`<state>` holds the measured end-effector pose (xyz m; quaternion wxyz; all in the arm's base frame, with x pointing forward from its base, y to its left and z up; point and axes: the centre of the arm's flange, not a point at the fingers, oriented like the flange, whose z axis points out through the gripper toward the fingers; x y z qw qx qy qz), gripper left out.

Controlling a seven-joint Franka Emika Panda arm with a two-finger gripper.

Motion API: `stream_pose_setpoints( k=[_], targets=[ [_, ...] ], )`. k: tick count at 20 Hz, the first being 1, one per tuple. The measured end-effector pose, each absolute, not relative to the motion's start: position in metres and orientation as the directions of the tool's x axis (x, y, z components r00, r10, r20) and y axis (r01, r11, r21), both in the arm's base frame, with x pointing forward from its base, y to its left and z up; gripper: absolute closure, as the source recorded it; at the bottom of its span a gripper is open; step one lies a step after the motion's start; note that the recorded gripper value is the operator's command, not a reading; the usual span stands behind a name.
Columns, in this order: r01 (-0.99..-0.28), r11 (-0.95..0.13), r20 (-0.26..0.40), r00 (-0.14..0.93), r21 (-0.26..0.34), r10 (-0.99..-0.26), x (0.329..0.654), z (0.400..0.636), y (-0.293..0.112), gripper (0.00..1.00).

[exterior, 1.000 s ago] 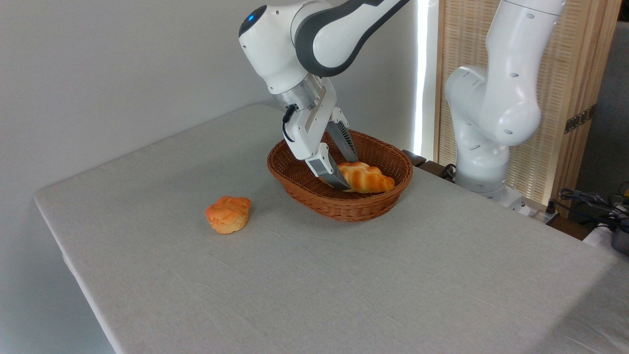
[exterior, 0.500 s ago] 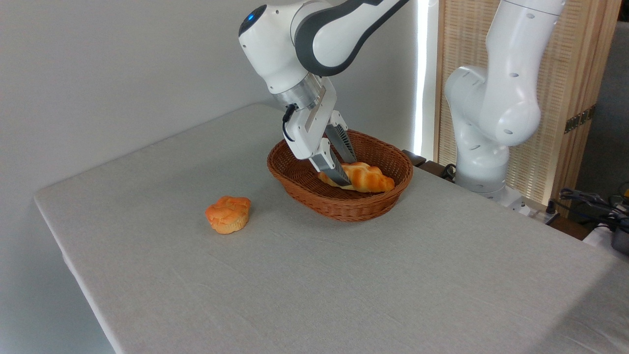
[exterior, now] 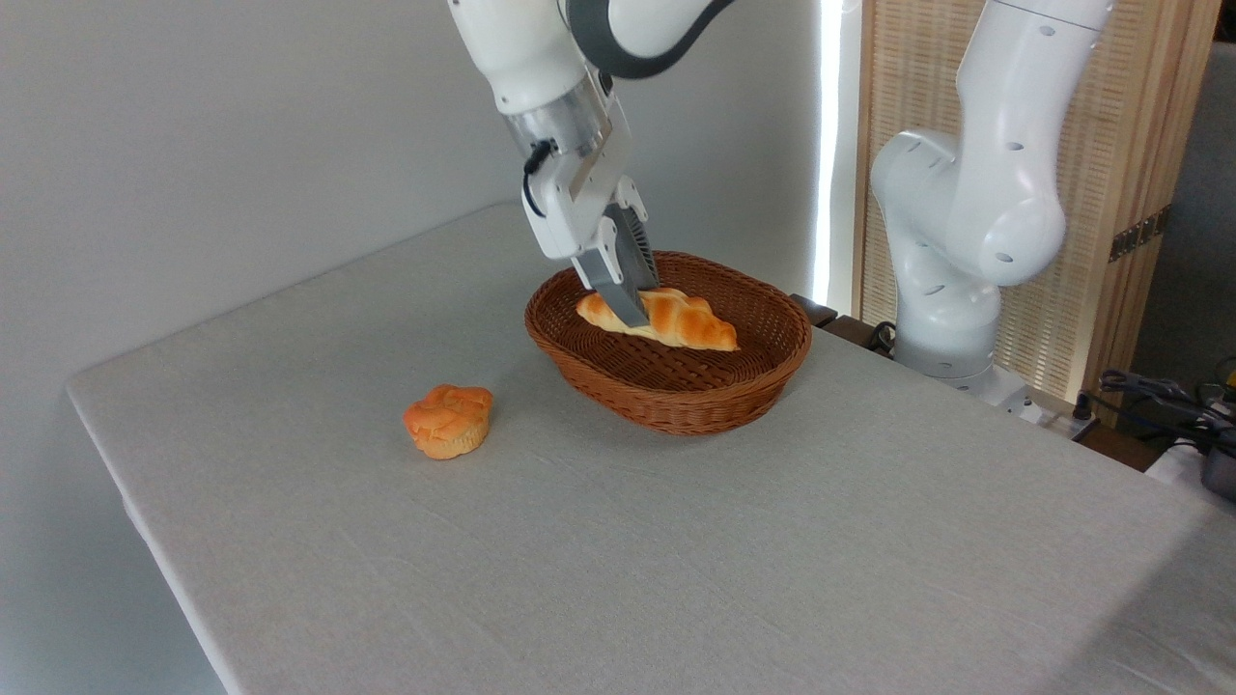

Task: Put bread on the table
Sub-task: 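Lift the braided roll out over the basket rim toward the orange bun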

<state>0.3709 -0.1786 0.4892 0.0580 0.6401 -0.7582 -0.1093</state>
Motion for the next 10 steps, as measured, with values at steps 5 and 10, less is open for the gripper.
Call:
stream_pose_setpoints(
  k=[5, 10],
  targets=[
    [-0.992, 0.076, -0.005, -0.077, 0.100, -0.997, 0.405, 0.516, -0.152, 0.48],
    [-1.000, -0.025, 0.105, 0.026, 0.008, -0.994, 0.442, 0.505, -0.137, 0.44]
  ],
)
